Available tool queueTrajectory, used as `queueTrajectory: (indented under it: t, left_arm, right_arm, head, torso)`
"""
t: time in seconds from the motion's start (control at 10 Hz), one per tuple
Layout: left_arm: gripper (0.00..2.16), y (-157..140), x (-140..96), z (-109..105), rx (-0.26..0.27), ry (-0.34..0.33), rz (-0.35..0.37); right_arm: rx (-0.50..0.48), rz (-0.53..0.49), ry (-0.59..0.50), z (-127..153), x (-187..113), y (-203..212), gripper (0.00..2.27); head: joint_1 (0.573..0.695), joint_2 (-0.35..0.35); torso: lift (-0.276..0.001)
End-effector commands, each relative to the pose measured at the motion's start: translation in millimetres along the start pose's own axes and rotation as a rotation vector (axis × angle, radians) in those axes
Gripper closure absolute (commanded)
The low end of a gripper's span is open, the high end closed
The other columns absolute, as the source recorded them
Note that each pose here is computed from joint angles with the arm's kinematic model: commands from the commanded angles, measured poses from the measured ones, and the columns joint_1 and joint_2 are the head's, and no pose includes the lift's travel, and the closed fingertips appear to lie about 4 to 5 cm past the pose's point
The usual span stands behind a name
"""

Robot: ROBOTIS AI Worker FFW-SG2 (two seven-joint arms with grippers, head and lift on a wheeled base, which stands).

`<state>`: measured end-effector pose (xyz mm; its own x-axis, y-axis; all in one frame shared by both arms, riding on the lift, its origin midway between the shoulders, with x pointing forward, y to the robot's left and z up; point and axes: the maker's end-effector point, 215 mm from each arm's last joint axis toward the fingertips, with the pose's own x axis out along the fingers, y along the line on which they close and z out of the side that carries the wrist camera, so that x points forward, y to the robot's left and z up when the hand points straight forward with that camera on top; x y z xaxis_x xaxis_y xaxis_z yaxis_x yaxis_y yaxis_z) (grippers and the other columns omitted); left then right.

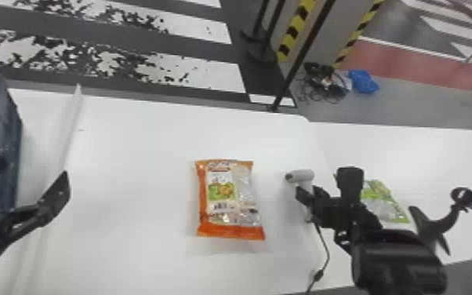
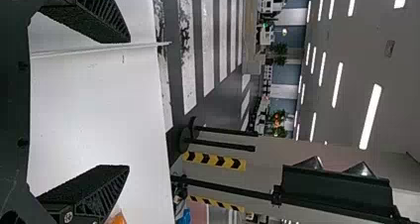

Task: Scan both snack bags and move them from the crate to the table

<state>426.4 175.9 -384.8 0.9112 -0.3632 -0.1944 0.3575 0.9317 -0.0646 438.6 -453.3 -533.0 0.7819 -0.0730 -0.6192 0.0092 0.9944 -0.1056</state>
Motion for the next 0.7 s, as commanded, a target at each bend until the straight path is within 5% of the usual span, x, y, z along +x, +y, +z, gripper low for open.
queueTrajectory:
  t: [0.0,0.1,0.4,0.6]
  left_arm:
    - [0.09,-2,0,1,0.0,-0.001,-0.004]
    - [0.09,-3,0,1,-0.001,-0.001,-0.004]
    - [0.09,-3,0,3,0.0,-0.002,-0.004]
    - [0.09,-3,0,2,-0.001,0.001,-0.004]
  right_arm:
    - [0.006,0.002,-0.017,1,-3,1,0.47]
    - [0.006,-0.002,-0.017,1,-5,0,0.0]
    - [0.068,0.033,-0.085,23,-37,3,0.07]
    - [0.201,0.209,-0.049,19,-53,37,0.12]
  head:
    - [0.695,-0.347]
    - [0.695,-0.348]
    - [0.695,-0.35]
    - [0.695,-0.335]
  torso:
    - [-0.088]
    - [-0.088]
    - [-0.088]
    - [-0.088]
